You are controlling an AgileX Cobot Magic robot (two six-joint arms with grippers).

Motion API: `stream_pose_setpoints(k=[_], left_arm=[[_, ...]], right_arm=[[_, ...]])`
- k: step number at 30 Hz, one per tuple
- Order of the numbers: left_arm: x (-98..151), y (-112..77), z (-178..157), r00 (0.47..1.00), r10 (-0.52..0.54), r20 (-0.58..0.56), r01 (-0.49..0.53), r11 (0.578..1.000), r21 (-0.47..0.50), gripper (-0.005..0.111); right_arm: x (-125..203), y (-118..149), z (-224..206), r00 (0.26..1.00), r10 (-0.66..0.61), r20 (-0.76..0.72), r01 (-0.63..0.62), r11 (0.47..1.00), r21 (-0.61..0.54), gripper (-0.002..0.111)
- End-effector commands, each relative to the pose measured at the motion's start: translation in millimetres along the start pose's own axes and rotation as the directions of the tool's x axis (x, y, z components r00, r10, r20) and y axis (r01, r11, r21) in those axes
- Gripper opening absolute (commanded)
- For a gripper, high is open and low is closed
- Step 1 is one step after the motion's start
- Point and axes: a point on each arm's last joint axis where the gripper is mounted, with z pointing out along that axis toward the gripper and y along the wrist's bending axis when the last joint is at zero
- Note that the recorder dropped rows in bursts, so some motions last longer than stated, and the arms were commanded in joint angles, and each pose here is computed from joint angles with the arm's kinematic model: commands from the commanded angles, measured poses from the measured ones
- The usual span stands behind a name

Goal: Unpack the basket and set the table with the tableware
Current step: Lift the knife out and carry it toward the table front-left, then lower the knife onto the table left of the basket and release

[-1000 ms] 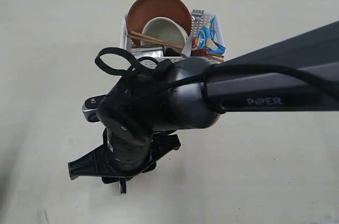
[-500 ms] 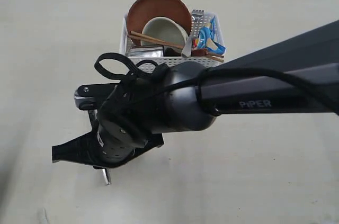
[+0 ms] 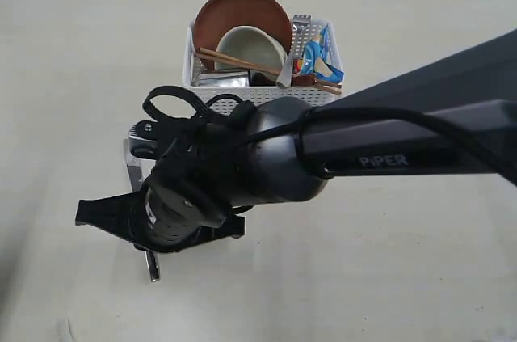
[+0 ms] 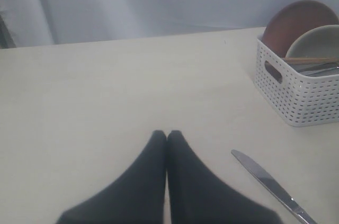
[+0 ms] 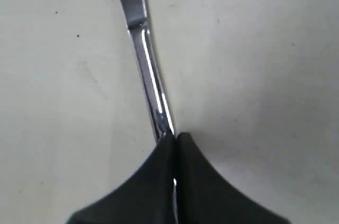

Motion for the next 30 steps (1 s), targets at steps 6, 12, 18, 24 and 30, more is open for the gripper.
stream_pose_setpoints(k=[6,12,18,24,30], left_arm=[[-0.5,0.1,-0.3,1.000,-0.002,0.013,0.002,1.000,-0.002,0.000],[-0.5,0.1,-0.3,1.000,-0.002,0.013,0.002,1.000,-0.002,0.000],[-0.5,0.1,-0.3,1.000,-0.002,0.013,0.002,1.000,-0.002,0.000],[-0.5,0.1,-0.3,1.000,-0.002,0.013,0.002,1.000,-0.002,0.000],[-0.5,0.1,-0.3,1.000,-0.002,0.013,0.002,1.000,-0.002,0.000]], right_arm=[[-25.6,33.9,-32.8,0.956,-0.291,0.034,0.290,0.957,0.015,0.022],[-25.3,35.2,-5.1,0.894,-0.406,-0.191,0.436,0.885,0.161,0.041],[-28.2,43.9,15.8,0.889,-0.408,-0.207,0.441,0.886,0.145,0.041],[-22.8,34.5,31.9,0.880,-0.391,-0.270,0.447,0.874,0.188,0.034],[-24.1,28.6,31.1,0.887,-0.351,-0.301,0.424,0.877,0.224,-0.001]])
